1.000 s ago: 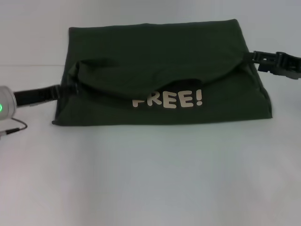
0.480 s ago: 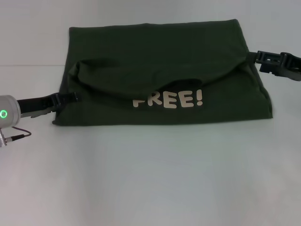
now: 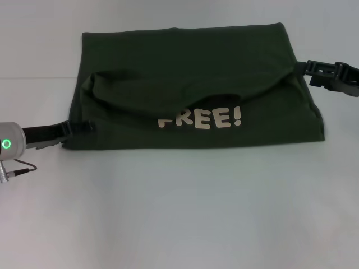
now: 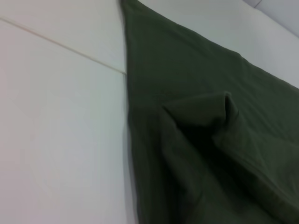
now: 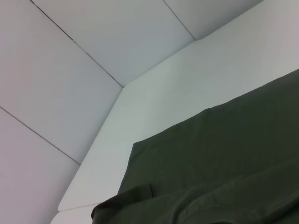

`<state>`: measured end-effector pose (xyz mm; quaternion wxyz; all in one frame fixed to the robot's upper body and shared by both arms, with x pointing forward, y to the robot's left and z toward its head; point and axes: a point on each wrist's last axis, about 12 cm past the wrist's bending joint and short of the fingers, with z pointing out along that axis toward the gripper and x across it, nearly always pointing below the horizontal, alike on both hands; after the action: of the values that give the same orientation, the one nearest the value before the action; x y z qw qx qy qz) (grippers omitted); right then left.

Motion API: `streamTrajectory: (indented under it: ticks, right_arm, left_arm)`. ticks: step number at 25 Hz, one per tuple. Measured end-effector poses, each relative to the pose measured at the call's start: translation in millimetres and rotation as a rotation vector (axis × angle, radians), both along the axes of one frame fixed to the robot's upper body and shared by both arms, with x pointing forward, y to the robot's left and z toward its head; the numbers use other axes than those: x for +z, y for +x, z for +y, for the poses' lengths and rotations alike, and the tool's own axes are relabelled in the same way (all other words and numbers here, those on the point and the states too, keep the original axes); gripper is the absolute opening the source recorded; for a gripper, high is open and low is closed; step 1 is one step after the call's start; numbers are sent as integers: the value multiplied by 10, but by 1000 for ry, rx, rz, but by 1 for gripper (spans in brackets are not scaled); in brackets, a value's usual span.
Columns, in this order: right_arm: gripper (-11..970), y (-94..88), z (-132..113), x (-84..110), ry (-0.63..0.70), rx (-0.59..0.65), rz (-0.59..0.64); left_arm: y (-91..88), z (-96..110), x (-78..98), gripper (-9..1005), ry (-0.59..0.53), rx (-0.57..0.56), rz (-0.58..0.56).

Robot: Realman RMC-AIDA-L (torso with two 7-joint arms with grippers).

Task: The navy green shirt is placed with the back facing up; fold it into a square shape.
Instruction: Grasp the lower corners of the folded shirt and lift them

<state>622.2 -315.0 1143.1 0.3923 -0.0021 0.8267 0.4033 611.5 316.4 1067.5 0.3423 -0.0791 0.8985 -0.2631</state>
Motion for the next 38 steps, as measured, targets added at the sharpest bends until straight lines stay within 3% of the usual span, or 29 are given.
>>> streamTrajectory:
  ticks: [12, 17, 23, 28, 38]
  right_arm:
    - [864, -40, -45, -4, 35, -13, -2]
    - [864, -51, -73, 7, 53, -22, -7]
    - [864, -54, -78, 6, 56, -23, -6]
    - [863, -58, -109, 2, 65, -34, -6]
    - [863, -44, -124, 30, 50, -23, -5]
  left_arm:
    - [3, -71, 7, 824, -7, -28, 22]
    - [35, -49, 27, 811, 59, -12, 59]
    - [51, -116, 92, 614, 74, -14, 24]
    - [55, -122, 106, 367, 73, -24, 24]
    - [63, -89, 137, 153, 73, -30, 23]
